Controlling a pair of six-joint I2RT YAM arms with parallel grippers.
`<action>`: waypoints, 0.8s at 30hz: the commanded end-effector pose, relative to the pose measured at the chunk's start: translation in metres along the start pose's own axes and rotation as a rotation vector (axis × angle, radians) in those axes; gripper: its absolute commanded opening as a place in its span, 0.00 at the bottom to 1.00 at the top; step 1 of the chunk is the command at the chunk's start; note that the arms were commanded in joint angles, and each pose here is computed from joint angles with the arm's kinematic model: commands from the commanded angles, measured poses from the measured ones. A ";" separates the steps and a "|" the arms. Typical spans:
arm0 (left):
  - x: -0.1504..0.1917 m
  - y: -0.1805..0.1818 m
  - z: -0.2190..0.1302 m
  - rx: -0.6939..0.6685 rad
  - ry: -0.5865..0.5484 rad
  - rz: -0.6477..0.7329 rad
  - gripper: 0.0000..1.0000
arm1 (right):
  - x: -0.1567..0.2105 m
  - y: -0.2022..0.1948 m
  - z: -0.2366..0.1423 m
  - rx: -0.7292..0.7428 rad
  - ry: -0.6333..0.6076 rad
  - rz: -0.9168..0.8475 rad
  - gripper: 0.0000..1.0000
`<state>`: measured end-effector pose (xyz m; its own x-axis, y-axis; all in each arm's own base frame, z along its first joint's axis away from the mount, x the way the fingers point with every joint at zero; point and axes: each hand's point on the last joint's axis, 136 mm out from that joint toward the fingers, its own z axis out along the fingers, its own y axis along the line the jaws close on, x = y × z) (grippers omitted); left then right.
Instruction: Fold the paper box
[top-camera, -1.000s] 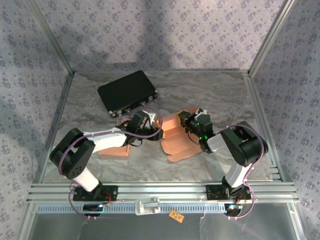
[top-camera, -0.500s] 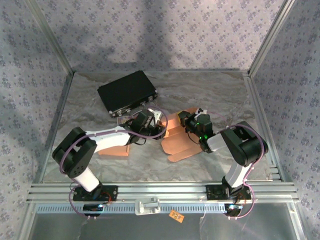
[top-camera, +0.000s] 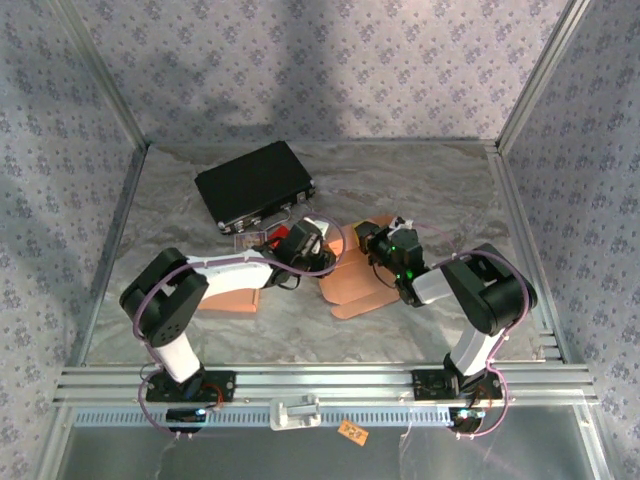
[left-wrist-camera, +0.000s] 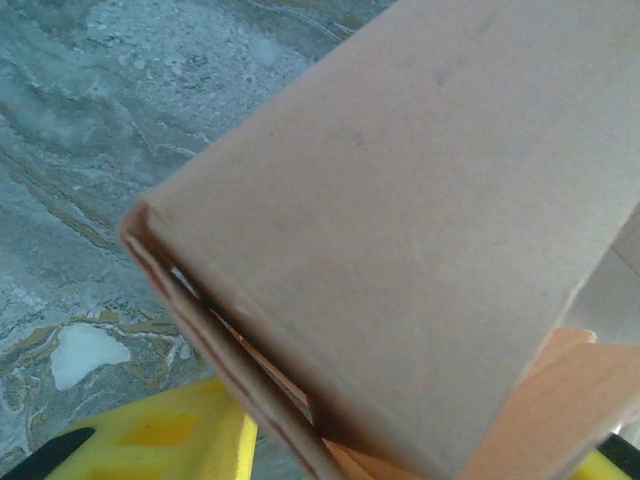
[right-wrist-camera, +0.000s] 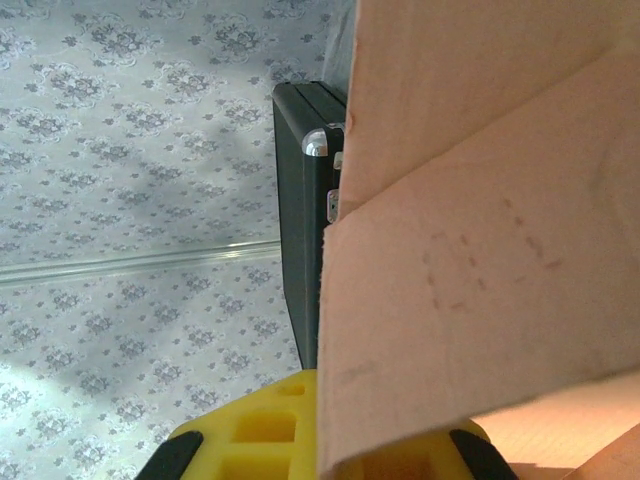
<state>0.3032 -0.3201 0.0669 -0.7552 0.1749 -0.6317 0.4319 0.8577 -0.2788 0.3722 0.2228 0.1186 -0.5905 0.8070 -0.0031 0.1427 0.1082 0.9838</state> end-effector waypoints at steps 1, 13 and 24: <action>-0.011 0.010 0.002 -0.089 -0.037 -0.029 0.43 | 0.008 0.000 0.004 0.003 0.017 0.010 0.00; -0.018 0.014 0.010 -0.199 -0.083 -0.061 0.42 | 0.017 -0.007 0.006 0.026 0.021 0.031 0.00; -0.029 0.021 0.013 -0.239 -0.144 -0.123 0.24 | 0.024 -0.021 0.008 0.056 0.003 0.030 0.00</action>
<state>0.3237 -0.3087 0.0595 -0.7434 0.0707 -0.6651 0.2474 0.9530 -0.1752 0.3721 0.2305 0.1186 -0.5473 0.8368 0.0164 0.1512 0.0795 0.9853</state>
